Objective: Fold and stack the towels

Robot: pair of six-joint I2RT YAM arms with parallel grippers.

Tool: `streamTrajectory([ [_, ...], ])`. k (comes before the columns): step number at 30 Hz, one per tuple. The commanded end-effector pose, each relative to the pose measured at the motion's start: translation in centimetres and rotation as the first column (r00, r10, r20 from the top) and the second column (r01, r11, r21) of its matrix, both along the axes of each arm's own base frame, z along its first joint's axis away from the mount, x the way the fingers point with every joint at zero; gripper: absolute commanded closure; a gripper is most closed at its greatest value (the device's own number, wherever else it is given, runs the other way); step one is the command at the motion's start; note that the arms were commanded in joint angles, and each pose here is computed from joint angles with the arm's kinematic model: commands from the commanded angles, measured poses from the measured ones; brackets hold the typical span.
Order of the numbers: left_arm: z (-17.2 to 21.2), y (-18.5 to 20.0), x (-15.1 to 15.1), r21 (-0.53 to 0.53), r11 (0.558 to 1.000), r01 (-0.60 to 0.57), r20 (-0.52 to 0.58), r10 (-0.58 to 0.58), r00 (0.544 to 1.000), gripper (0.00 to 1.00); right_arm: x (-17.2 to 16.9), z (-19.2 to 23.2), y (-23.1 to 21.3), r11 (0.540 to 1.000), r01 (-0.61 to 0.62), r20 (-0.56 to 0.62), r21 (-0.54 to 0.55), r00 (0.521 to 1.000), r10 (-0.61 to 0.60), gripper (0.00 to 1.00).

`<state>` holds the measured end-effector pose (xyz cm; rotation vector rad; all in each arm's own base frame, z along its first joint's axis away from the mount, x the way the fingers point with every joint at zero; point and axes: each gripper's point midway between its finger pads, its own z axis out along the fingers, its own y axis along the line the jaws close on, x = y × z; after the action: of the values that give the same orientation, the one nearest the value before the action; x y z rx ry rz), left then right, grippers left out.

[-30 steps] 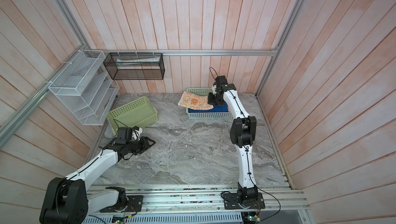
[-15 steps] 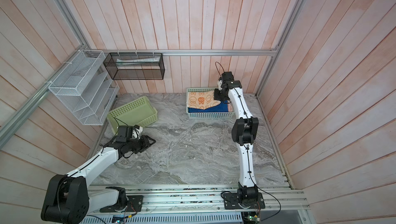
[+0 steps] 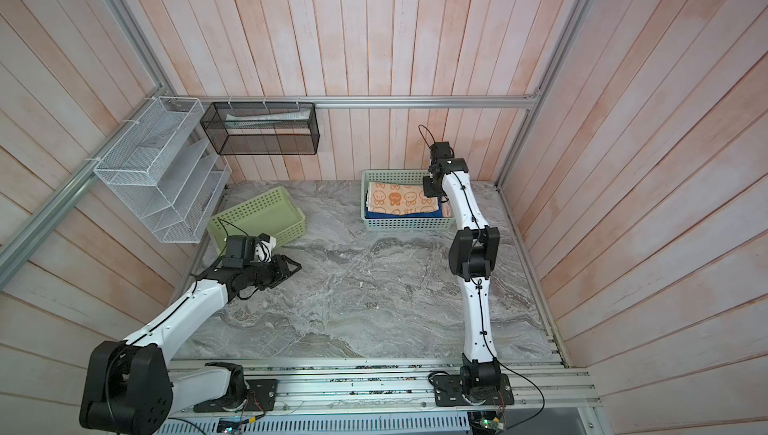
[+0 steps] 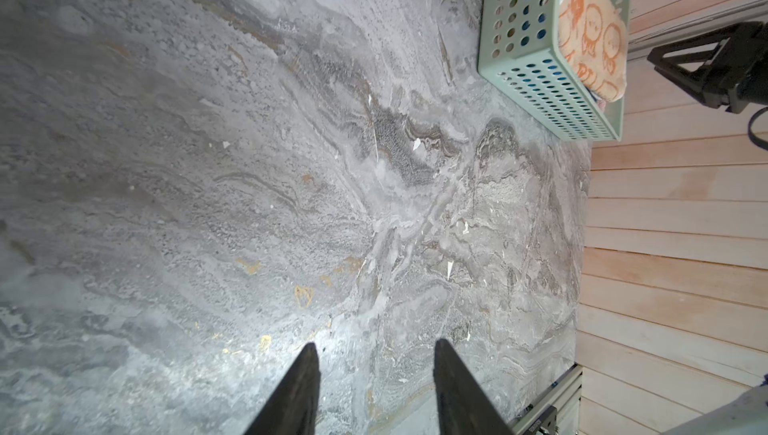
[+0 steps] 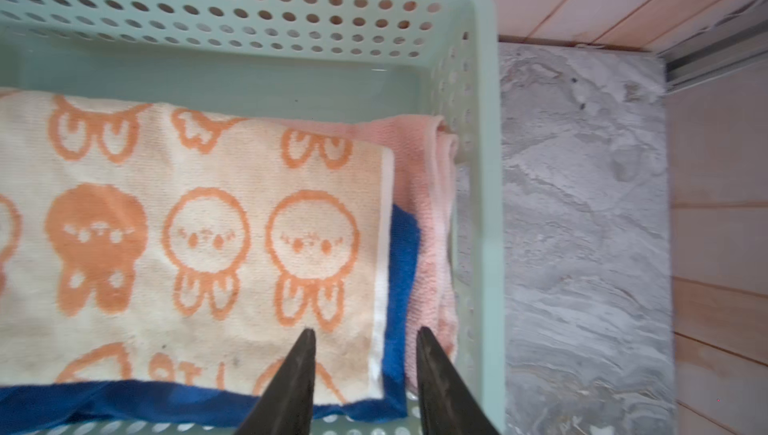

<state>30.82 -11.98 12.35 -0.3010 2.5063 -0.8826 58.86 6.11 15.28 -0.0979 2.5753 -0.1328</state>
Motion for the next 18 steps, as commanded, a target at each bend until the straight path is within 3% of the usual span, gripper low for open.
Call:
streamTrajectory([
  [1,1.6,0.8,1.2,0.084,0.996,0.026,0.06,-0.031,0.998,0.52,-1.0,5.7,-2.0,0.994,0.051,0.1,-0.095,0.994,-0.042,0.58],
  [5,4.1,2.5,2.9,0.233,0.972,0.021,0.138,-0.054,0.989,0.52,-2.5,7.7,-0.7,0.997,0.023,0.144,-0.077,0.99,-0.011,0.57],
  [9,7.4,5.5,5.0,0.419,0.907,-0.049,0.234,-0.055,0.971,0.51,-4.9,10.5,1.5,0.995,-0.032,0.24,-0.089,0.969,0.052,0.57],
  [12,10.3,7.0,6.2,0.496,0.862,-0.105,0.308,-0.062,0.949,0.49,-7.1,13.1,2.2,0.993,-0.039,0.328,-0.115,0.942,0.075,0.56],
  [18,14.4,11.5,7.2,0.604,0.724,-0.332,0.456,0.026,0.889,0.24,-12.8,13.9,1.3,0.997,0.026,0.506,-0.079,0.862,0.017,0.5],
])
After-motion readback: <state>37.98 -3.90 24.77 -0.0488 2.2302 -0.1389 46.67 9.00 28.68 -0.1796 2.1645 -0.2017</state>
